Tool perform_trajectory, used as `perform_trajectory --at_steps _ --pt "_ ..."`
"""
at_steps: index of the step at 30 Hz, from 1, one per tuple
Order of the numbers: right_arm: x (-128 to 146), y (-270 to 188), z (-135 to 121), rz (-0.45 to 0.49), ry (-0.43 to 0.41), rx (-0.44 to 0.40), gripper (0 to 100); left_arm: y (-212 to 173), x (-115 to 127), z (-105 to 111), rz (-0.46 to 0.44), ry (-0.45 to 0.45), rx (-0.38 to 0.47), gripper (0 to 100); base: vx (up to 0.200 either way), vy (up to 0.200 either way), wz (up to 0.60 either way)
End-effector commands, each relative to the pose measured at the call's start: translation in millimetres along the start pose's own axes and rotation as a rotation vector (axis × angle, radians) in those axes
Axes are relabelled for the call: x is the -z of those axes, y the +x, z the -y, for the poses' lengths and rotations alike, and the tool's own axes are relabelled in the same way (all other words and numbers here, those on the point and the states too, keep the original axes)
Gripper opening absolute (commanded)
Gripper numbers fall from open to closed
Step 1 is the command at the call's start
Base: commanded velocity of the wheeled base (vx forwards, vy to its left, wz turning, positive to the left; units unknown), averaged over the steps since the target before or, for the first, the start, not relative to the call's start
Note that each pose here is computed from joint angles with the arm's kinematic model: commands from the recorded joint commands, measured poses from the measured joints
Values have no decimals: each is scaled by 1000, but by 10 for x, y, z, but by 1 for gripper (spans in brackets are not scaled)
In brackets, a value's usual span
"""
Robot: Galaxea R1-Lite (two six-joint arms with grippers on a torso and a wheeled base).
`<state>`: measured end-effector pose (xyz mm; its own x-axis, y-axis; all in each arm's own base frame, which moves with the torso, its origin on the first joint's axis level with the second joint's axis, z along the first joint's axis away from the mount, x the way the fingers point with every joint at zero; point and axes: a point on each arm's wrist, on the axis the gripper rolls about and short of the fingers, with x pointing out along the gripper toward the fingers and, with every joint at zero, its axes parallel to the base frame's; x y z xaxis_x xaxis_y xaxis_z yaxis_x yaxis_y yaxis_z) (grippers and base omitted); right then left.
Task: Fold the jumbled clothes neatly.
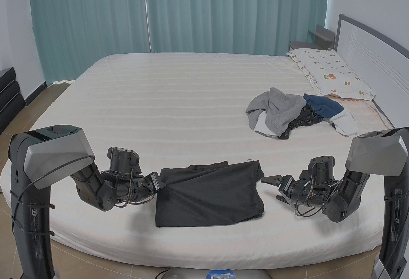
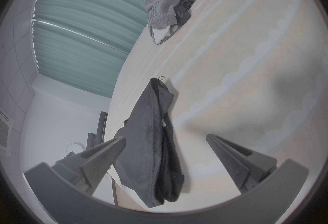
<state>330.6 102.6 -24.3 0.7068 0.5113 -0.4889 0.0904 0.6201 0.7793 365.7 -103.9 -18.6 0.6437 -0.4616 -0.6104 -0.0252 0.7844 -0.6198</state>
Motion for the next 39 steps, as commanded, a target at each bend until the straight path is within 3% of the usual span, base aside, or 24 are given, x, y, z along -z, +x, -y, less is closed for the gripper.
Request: perform_trajectory --at_steps 1,39 --pt "0 5 -1 -1 -1 -2 100 -33 2 21 2 2 3 0 0 200 0" --pt "-19 18 -18 7 -1 -10 100 -40 21 16 -5 5 -1 0 0 200 0"
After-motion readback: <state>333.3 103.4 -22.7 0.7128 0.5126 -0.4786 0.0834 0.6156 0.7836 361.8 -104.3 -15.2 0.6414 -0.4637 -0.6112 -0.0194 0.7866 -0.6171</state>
